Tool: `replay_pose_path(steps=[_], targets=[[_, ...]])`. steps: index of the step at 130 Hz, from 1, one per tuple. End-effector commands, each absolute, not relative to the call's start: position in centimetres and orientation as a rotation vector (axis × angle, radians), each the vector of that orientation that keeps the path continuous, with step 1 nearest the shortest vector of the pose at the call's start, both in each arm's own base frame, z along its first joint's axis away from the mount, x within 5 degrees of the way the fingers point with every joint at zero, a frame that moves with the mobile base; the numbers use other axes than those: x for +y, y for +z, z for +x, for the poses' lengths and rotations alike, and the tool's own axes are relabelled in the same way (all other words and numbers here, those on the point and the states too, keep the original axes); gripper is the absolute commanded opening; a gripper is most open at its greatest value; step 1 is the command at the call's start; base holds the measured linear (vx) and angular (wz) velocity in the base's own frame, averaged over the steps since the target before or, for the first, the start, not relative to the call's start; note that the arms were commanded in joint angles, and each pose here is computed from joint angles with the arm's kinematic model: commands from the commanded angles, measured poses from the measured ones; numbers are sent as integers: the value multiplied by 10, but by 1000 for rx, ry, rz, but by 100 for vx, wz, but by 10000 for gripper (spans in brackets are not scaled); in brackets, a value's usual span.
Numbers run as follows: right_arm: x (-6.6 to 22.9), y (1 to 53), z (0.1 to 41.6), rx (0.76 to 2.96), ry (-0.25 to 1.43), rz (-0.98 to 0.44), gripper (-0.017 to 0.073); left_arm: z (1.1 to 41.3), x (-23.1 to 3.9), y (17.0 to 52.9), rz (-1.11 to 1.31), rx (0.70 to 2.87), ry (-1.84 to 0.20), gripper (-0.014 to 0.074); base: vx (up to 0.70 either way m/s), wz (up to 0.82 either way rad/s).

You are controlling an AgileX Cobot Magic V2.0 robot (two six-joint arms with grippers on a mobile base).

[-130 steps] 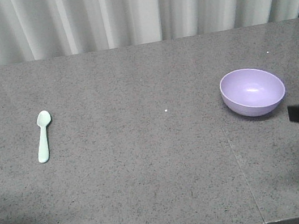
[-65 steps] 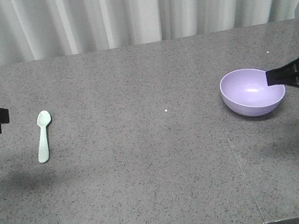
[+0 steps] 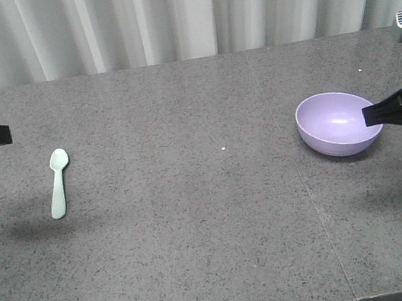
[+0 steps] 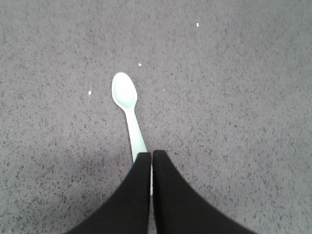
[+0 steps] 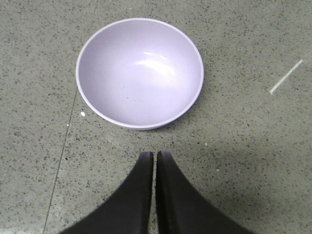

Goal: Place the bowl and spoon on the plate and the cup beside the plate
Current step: 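Lower the left gripper over the spoon and the right over the bowl rim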

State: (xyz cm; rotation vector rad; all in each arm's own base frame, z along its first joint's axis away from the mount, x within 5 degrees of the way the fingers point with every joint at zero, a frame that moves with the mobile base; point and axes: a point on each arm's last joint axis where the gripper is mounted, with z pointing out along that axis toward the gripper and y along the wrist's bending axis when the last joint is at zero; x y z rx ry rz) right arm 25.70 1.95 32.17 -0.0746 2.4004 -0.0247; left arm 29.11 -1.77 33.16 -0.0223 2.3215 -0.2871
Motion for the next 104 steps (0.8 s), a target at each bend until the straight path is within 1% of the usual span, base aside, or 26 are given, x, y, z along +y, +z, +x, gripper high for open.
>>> replay_pose_path(steps=[1,10,22,38,40,41,44,45,52,60,61,64,67,70,77,80,81,87,97,104], targets=[[16,341,258,2304,-52,-86,34,291,-20,356,-86,2193,-344,-6,0,0],[16,341,258,2304,-52,-86,50,292,-21,355,-89,2193,-350,-4,0,0],[17,342,258,2299,-50,-88,94,291,-21,355,-83,2198,-346,5,0,0],[17,343,259,2287,-50,-89,205,290,-22,351,-5,2238,-318,50,0,0],[17,343,259,2287,-50,-89,219,290,-22,351,11,2242,-313,61,0,0],[17,343,259,2287,-50,-89,242,290,-22,350,17,2246,-311,64,0,0],[17,343,259,2287,-50,-89,257,290,-22,349,33,2253,-306,77,0,0],[17,343,259,2287,-50,-89,280,290,-22,348,43,2258,-303,85,0,0],[17,343,258,2288,-50,-89,333,291,-23,345,68,2282,-301,122,0,0],[17,342,258,2289,-50,-89,395,291,-23,340,81,2316,-308,180,0,0],[17,342,258,2289,-50,-89,407,291,-23,340,84,2322,-309,202,0,0],[17,342,258,2289,-50,-89,424,292,-24,338,86,2329,-310,217,0,0],[17,343,259,2287,-50,-89,442,293,-24,336,95,2339,-309,257,0,0],[17,342,258,2289,-50,-89,449,292,-24,336,99,2340,-308,273,0,0],[17,342,258,2289,-50,-89,472,294,-24,334,117,2347,-302,344,0,0],[17,342,258,2289,-50,-89,473,294,-24,334,122,2346,-300,358,0,0],[17,342,258,2291,-50,-89,475,294,-24,334,126,2344,-297,379,0,0],[17,342,258,2296,-51,-89,475,295,-24,334,127,2342,-295,421,0,0],[17,342,258,2299,-50,-88,475,295,-24,334,127,2340,-294,458,0,0],[17,342,258,2299,-50,-88,475,296,-23,334,127,2332,-290,461,0,0]])
